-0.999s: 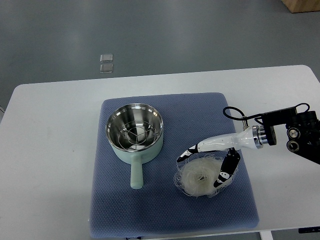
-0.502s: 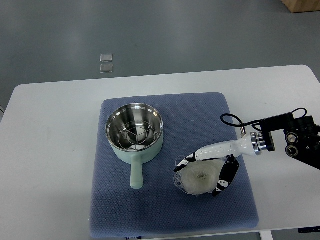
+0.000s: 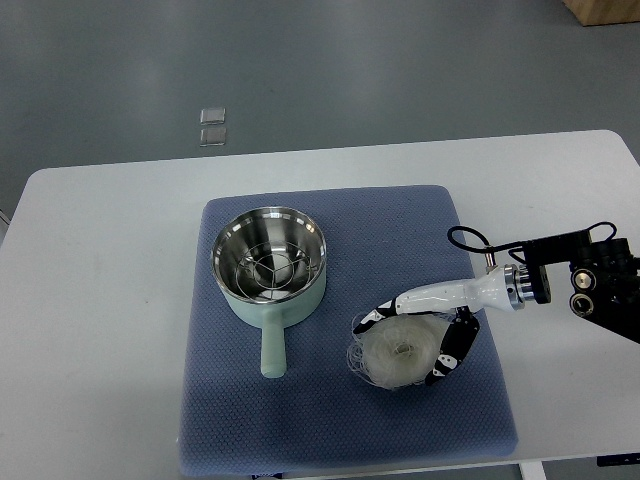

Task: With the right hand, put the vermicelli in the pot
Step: 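Close the right hand fingers around the vermicelli bundle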

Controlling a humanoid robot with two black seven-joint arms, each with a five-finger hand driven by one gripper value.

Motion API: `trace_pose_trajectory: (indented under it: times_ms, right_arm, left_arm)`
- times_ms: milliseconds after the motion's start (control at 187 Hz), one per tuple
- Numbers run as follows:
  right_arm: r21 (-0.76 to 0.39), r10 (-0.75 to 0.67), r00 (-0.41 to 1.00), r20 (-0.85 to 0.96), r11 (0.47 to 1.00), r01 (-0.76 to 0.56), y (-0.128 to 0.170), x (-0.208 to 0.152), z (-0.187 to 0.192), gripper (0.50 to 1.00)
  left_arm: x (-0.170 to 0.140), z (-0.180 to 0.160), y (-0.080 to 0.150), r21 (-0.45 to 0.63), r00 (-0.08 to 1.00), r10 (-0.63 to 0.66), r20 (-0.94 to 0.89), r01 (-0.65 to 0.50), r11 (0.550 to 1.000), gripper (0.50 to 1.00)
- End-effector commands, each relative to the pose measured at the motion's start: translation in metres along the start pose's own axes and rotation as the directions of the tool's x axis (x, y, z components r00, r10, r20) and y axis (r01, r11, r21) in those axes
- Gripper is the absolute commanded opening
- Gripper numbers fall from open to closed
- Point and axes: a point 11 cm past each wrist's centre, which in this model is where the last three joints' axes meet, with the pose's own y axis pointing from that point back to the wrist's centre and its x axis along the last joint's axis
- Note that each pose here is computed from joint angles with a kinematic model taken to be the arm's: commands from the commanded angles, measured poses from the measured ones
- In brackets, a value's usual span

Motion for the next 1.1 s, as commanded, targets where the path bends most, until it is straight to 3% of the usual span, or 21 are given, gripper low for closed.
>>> trace_pose_trajectory:
  times_ms: [0,326,577,759,924,1095]
  right_arm:
    - [-0.005,0.005,1.000,-0.004,1.000,-0.005,0.000,0.000,0.002,0.928]
    - [-0.012,0.024,1.000,-0.006,1.000,-0.024,-0.001,-0.002,0.006,0.901]
    - [-0.003,0.023,1.000,0.000,1.000,-0.023,-0.004,-0.005,0.005,0.805]
    - [0.003,0.036,0.999,0.001,0.999,-0.036,-0.009,-0.008,0.005,0.791]
    - [0.005,0.039,0.999,0.004,0.999,-0.039,-0.011,-0.010,0.005,0.646]
    - [0.007,0.047,0.999,0.000,0.999,-0.047,-0.011,-0.007,0.004,0.578]
  left_arm:
    - [0.000,0.000,0.000,0.000,1.000,0.000,0.000,0.000,1.000,1.000]
    - [0.000,0.000,0.000,0.000,1.000,0.000,0.000,0.000,1.000,1.000]
    - [0.000,0.000,0.000,-0.001,1.000,0.000,0.000,0.000,1.000,1.000]
    - [0.000,0.000,0.000,-0.001,1.000,0.000,0.000,0.000,1.000,1.000]
    - [0.000,0.000,0.000,-0.001,1.000,0.000,0.000,0.000,1.000,1.000]
    - [0.000,0.000,0.000,-0.001,1.000,0.000,0.000,0.000,1.000,1.000]
